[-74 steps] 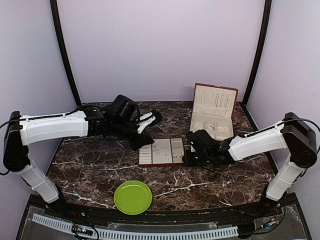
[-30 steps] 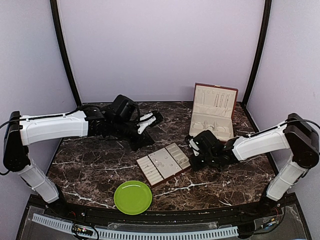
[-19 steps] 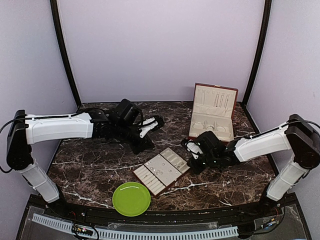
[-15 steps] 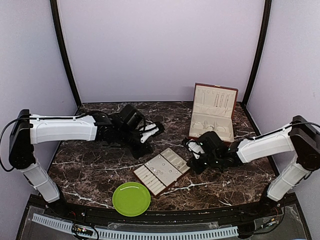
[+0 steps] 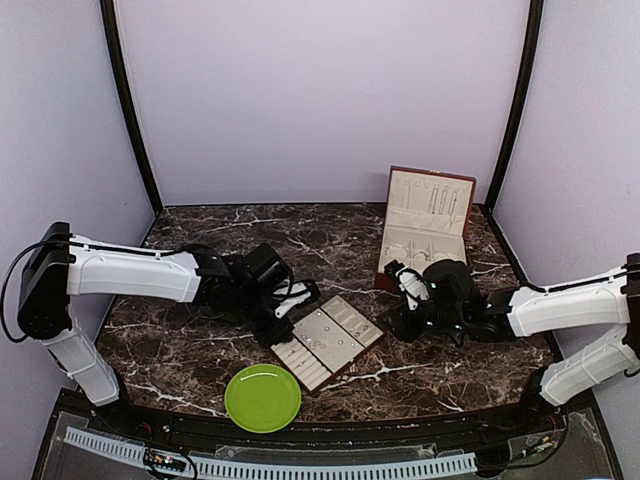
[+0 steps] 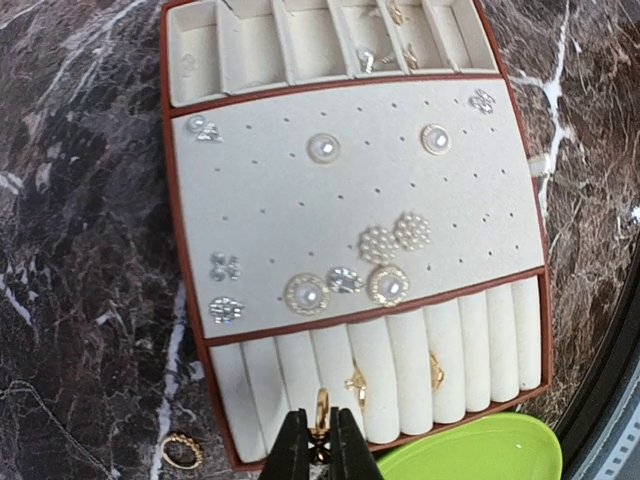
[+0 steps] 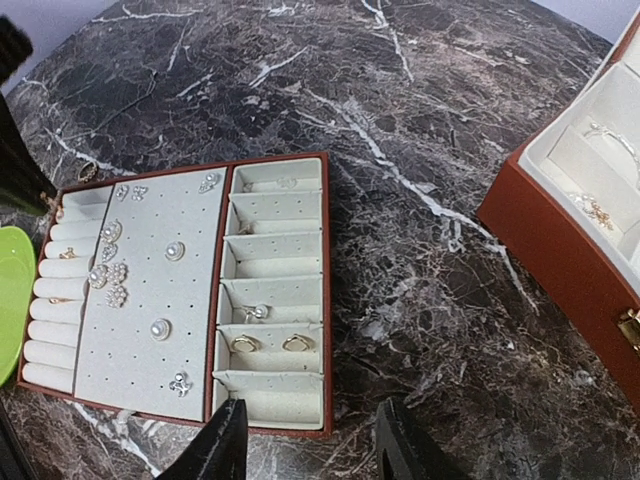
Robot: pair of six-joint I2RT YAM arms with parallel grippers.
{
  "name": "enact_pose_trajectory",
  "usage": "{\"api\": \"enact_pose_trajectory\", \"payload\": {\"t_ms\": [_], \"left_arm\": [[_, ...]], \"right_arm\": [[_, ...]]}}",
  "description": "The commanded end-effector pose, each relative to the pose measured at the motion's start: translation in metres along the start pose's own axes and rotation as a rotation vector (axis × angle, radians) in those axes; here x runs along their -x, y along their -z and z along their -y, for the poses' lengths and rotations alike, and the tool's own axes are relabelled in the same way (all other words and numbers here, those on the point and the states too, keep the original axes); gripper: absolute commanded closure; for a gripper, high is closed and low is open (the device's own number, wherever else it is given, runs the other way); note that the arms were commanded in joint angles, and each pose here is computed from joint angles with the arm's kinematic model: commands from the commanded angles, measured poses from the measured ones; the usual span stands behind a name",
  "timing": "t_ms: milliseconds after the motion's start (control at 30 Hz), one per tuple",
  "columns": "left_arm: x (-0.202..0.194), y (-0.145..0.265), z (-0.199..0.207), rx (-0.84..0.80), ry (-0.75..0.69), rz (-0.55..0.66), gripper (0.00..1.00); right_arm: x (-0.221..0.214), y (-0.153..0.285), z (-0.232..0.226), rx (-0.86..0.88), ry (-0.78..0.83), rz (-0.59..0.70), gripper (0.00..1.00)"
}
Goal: Organize the mixed jewelry
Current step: Place the ring in the ring tray.
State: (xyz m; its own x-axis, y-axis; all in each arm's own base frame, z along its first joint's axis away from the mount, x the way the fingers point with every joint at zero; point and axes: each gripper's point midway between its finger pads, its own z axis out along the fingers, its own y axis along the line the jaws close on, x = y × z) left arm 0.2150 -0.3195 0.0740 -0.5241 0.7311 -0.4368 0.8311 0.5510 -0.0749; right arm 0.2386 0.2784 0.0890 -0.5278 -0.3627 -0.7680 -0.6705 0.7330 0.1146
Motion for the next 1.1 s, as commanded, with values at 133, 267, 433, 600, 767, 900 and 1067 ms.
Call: {"api": "enact_pose_trajectory", "payload": {"t_ms": [133,267,433,600,767,900,1067], "left_arm": [[-0.024,-0.011,-0.003,0.085,-0.061,-0.1,1.0],[-0.022,-0.011,-0.006,0.108,-0.059,-0.092,1.0],[-0.018,-0.013,-0.003,0.095,-0.06,-0.081,1.0],[-0.021,-0.016,0.0,0.078,-0.06,-0.09,1.0],[-0.022,-0.016,0.002,0.069,-0.061,-0.088,1.0],[-0.023,-0.019,0.008,0.035,-0.062,-0.095,1.0],[-0.023,-0.018,0.011,0.021,-0.063,-0.093,1.0]], "right_arm": [[0.013,0.024,0.011,-0.036,-0.09,0.121,0.53],[0.013,0.029,0.013,-0.042,-0.104,0.136,0.53],[0.012,0.032,0.015,-0.047,-0.113,0.14,0.53],[0.01,0.031,0.016,-0.051,-0.114,0.134,0.53],[0.008,0.029,0.017,-0.055,-0.117,0.127,0.53],[0.009,0.029,0.017,-0.056,-0.118,0.127,0.53],[0.007,0.028,0.018,-0.06,-0.118,0.122,0.53]]}}
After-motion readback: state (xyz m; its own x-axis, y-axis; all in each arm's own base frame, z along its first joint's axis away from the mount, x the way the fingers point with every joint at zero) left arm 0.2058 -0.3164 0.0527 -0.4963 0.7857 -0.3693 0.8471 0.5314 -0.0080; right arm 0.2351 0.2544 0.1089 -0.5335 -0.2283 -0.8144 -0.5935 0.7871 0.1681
